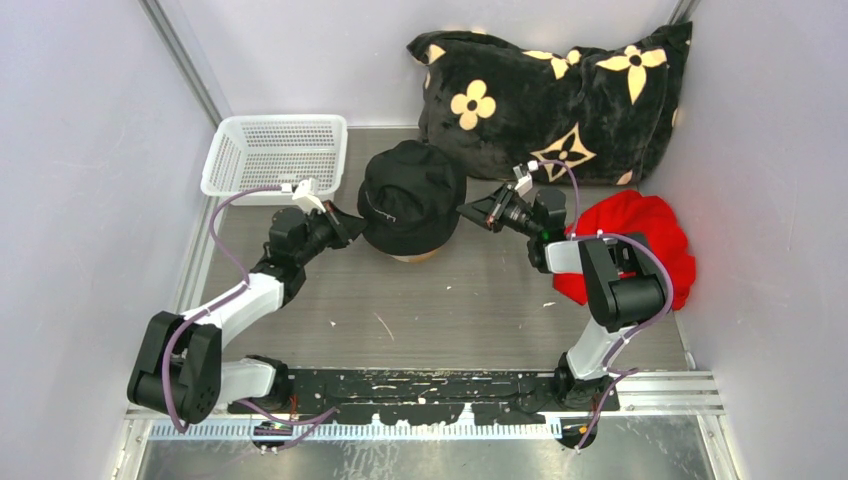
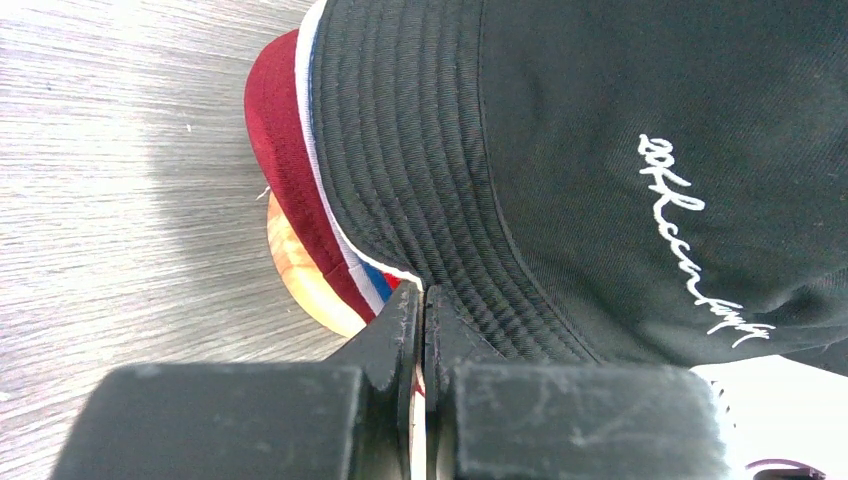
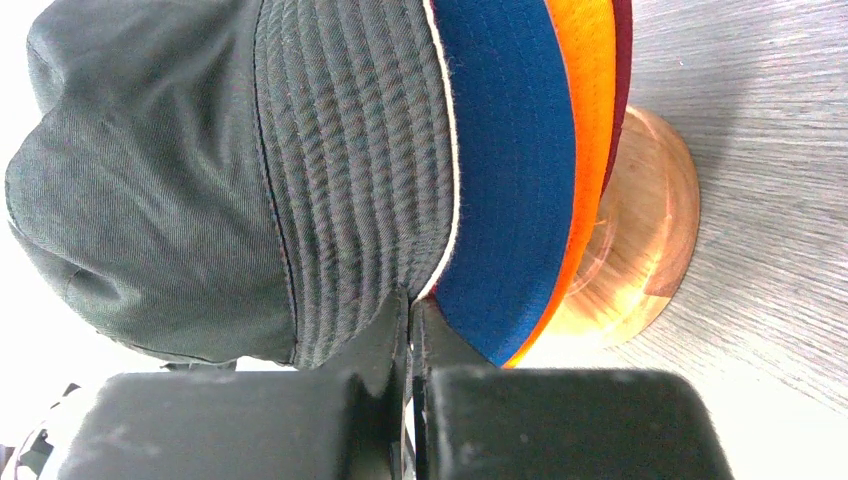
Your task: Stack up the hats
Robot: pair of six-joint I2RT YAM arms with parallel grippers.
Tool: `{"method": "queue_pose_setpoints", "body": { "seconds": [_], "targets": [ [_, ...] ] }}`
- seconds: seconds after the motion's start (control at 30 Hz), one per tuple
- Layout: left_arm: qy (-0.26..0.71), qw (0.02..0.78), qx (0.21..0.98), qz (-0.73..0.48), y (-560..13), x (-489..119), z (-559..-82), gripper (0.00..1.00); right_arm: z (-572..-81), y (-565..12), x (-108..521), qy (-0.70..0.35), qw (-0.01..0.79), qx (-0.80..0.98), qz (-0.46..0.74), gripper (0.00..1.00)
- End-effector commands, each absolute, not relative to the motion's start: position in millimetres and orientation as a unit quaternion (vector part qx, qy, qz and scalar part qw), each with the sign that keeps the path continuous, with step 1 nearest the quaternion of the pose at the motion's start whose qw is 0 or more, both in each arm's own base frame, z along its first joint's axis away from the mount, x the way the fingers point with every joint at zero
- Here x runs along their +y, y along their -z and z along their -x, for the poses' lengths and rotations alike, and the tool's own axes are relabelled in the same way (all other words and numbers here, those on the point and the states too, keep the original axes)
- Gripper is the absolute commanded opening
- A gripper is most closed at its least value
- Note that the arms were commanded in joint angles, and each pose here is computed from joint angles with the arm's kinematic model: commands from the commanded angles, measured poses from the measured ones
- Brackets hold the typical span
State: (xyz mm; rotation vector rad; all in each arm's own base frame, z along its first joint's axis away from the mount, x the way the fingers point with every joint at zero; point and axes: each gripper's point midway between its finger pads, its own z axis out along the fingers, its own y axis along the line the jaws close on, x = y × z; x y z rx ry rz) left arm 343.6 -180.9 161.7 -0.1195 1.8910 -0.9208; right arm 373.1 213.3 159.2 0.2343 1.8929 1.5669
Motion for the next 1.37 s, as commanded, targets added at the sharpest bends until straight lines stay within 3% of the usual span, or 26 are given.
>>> {"method": "queue_pose_setpoints", "body": {
  "seconds": [0.0, 0.1, 0.17, 0.2, 0.23, 0.27, 0.33, 0.37, 0.5, 0.6, 0.63, 0.83, 1.33],
  "targets": [
    [0.354, 0.488, 0.796, 0.049, -146.5, -176.4, -343.5, 0.0, -385.0, -169.7, 212.9, -0.588, 0.364, 0.719, -0.071, 0.01],
    [0.333, 0.489, 0.804, 0.061, -146.2, -169.2, -346.9, 0.0, -387.6, -168.9, 210.8, -0.572, 0.371, 0.729, -0.066, 0.03],
    [0.3, 0.488, 0.816, 0.081, -145.7, -157.8, -349.5, 0.11, -389.6, -168.9, 207.1, -0.551, 0.378, 0.741, -0.066, 0.27],
    [0.279, 0.491, 0.82, 0.092, -147.0, -149.8, -351.1, 0.18, -392.1, -169.8, 202.9, -0.534, 0.388, 0.748, -0.068, 0.42],
    [0.26, 0.497, 0.821, 0.103, -151.1, -141.8, -351.9, 0.24, -394.1, -169.8, 198.0, -0.513, 0.397, 0.758, -0.069, 0.64],
    [0.241, 0.504, 0.822, 0.113, -154.4, -133.8, -352.6, 0.29, -395.9, -170.6, 192.4, -0.49, 0.409, 0.767, -0.069, 0.76],
    [0.201, 0.519, 0.82, 0.134, -162.2, -116.6, -354.4, 0.36, -401.5, -177.0, 178.9, -0.446, 0.435, 0.779, -0.073, 0.96],
    [0.184, 0.528, 0.816, 0.145, -167.1, -108.6, -355.7, 0.39, -403.2, -179.3, 171.7, -0.429, 0.446, 0.782, -0.078, 1.0],
    [0.118, 0.559, 0.798, 0.191, -185.7, -77.6, -361.1, 0.67, -410.5, -191.7, 141.7, -0.372, 0.49, 0.781, -0.11, 1.0],
    [0.08, 0.571, 0.787, 0.219, -198.2, -61.2, -366.4, 0.97, -416.2, -194.8, 111.4, -0.297, 0.526, 0.783, -0.152, 1.0],
    [0.07, 0.575, 0.783, 0.225, -205.0, -57.9, -369.4, 0.99, -416.3, -196.3, 96.6, -0.265, 0.537, 0.781, -0.179, 1.0],
    [0.022, 0.56, 0.782, 0.274, -206.2, -42.4, -379.5, 1.0, -408.8, -216.8, 24.2, -0.127, 0.641, 0.707, -0.271, 1.0],
    [0.037, 0.551, 0.784, 0.285, -189.2, -50.6, -389.1, 1.0, -410.1, -210.2, 25.1, -0.112, 0.652, 0.707, -0.249, 1.0]
  ]
}}
